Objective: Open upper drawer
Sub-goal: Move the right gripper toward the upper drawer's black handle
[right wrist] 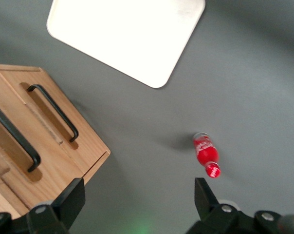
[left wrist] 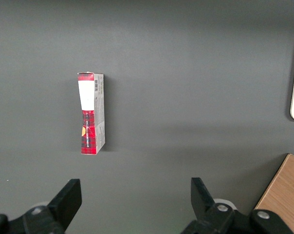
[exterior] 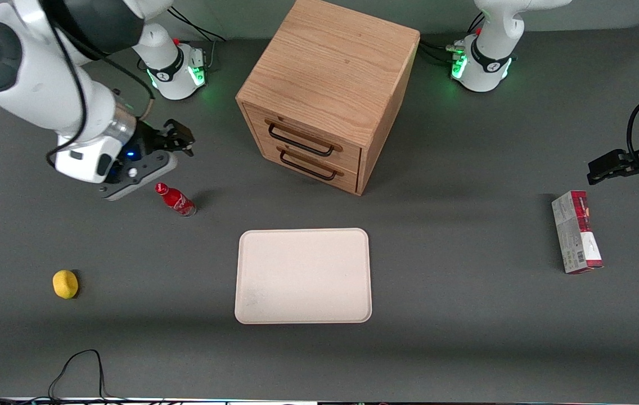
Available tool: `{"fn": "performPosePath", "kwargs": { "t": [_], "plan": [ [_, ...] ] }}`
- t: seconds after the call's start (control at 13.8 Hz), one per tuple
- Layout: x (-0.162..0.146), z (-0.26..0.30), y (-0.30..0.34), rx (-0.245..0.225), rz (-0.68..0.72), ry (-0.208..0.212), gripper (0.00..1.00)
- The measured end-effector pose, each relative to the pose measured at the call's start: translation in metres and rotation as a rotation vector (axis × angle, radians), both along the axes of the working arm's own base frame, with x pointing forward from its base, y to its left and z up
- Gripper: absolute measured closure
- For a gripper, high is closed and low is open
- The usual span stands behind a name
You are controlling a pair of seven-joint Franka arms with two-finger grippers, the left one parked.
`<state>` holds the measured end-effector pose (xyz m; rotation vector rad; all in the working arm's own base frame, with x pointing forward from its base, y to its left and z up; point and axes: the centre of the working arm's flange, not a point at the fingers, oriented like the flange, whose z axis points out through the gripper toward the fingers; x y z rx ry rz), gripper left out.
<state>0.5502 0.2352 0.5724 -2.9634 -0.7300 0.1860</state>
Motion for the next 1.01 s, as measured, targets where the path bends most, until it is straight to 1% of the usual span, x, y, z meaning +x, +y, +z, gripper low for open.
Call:
{"fn": "performPosePath", "kwargs": {
  "t": [0.29, 0.51, 0.65, 0.8, 1.01],
  "plan": [
    [-0.018, -0.014, 0.059, -0.011, 0.099, 0.017, 0.00],
    [-0.030, -0.032, 0.093, -0.021, 0.154, 0.044, 0.00],
    [-0.030, -0.045, 0.101, 0.015, 0.150, 0.083, 0.00],
    [-0.027, -0.059, 0.106, 0.038, 0.147, 0.117, 0.00],
    [-0.025, -0.076, 0.115, 0.068, 0.207, 0.143, 0.00]
  ]
}}
